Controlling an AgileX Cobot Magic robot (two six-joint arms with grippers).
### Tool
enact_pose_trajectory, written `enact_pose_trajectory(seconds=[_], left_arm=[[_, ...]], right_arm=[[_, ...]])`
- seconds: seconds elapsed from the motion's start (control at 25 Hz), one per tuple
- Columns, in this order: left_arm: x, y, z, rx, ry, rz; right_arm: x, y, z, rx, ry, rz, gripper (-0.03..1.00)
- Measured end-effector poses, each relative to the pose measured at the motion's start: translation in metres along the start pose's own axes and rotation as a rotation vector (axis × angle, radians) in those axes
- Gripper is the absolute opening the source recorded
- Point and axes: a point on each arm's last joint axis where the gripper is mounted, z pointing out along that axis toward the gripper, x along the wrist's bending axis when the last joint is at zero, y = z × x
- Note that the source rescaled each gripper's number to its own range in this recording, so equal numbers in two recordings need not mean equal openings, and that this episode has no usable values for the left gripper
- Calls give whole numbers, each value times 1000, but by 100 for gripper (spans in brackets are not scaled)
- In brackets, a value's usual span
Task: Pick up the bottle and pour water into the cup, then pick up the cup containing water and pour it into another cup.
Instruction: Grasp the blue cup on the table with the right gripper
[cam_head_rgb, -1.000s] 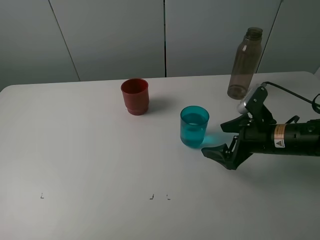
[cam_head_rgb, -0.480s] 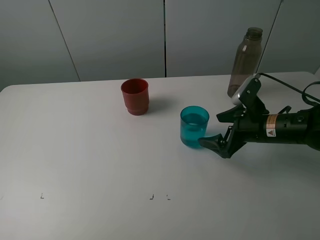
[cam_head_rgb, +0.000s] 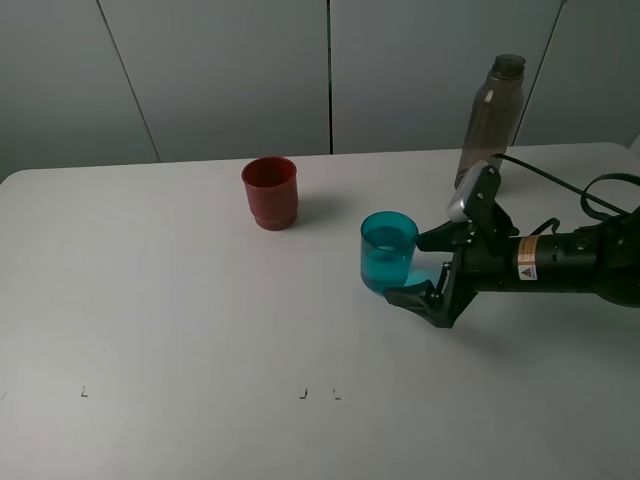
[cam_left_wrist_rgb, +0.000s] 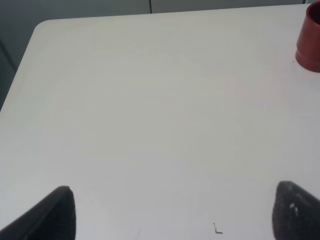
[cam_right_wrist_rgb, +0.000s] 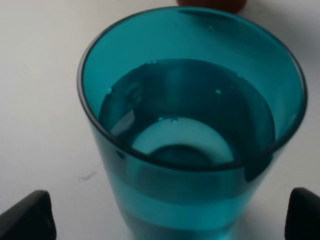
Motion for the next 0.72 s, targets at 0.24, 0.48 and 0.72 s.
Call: enact_pose_trajectory(seconds=[0.24,0.48,0.72], left_arm=[[0,0,0,0,0,0],[0,0,0,0,0,0],[0,0,0,0,0,0]], right_arm=[[-4,4,10,-27,11,-34,100],[-9,3,15,-31,12,-36,100],[-11,7,19,-67,16,-59,100]])
